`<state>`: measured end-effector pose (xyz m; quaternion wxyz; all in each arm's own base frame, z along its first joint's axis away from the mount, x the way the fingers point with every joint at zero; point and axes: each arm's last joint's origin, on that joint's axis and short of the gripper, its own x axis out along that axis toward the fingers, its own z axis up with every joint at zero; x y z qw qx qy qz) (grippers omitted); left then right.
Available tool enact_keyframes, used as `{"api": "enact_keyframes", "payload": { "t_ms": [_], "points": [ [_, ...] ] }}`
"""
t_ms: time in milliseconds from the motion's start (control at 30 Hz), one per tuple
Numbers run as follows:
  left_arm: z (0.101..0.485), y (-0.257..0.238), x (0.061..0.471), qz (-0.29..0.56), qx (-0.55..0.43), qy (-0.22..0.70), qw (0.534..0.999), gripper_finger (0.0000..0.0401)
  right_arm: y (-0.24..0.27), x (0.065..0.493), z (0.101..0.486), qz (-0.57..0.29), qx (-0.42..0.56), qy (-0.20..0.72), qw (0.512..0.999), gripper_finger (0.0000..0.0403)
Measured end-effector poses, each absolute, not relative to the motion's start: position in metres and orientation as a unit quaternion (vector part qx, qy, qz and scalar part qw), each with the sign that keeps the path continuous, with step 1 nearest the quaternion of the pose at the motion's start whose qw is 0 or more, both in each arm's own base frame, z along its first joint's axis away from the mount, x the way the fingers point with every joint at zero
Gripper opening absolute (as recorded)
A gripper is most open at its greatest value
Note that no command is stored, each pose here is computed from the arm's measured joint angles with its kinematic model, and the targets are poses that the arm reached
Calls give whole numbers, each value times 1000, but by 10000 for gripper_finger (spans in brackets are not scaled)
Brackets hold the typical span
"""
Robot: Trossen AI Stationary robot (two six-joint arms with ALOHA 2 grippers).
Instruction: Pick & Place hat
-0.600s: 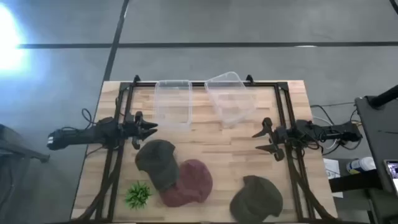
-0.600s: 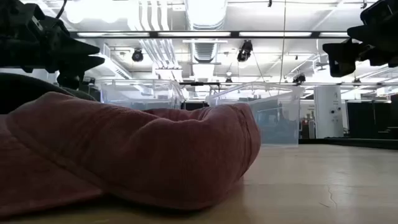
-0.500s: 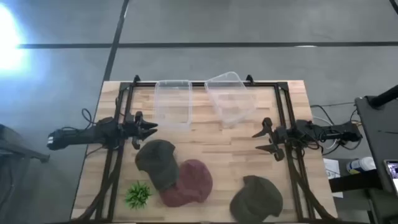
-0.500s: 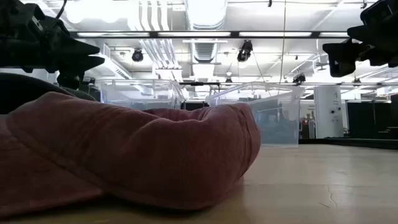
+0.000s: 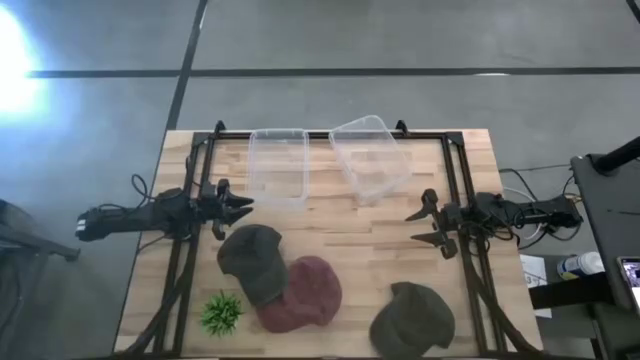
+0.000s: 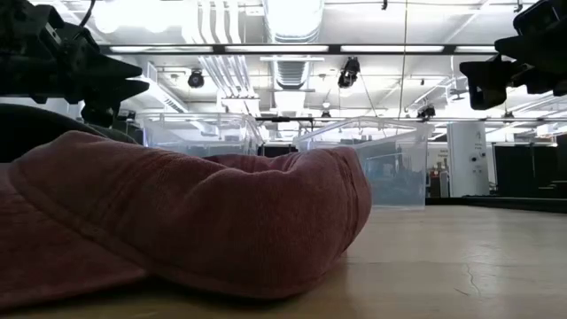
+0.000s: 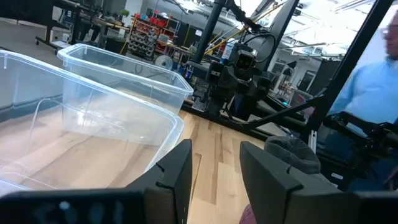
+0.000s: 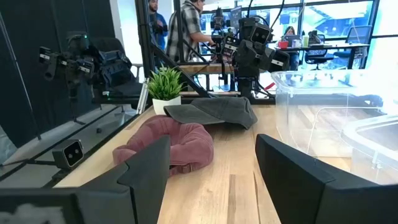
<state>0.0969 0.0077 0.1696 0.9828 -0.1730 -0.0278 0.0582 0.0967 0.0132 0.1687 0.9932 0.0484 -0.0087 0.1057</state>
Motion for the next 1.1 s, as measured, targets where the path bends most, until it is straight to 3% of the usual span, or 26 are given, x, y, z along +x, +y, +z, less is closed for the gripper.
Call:
{"api": "enact_keyframes", "payload": {
  "t_ms": [767,867,967,1100],
  "points": [
    [170,8,97,58,-173,-28,983,128,13,97,169,101,28,-15,994,233],
    [170,8,97,58,-173,-28,983,128,13,96,171,110,153,-7,982,233],
    [170,8,97,58,-173,-28,983,128,13,97,170,107,337,18,935,233],
    [170,8,97,58,-173,-28,983,128,13,97,170,99,477,34,873,233]
  ]
}}
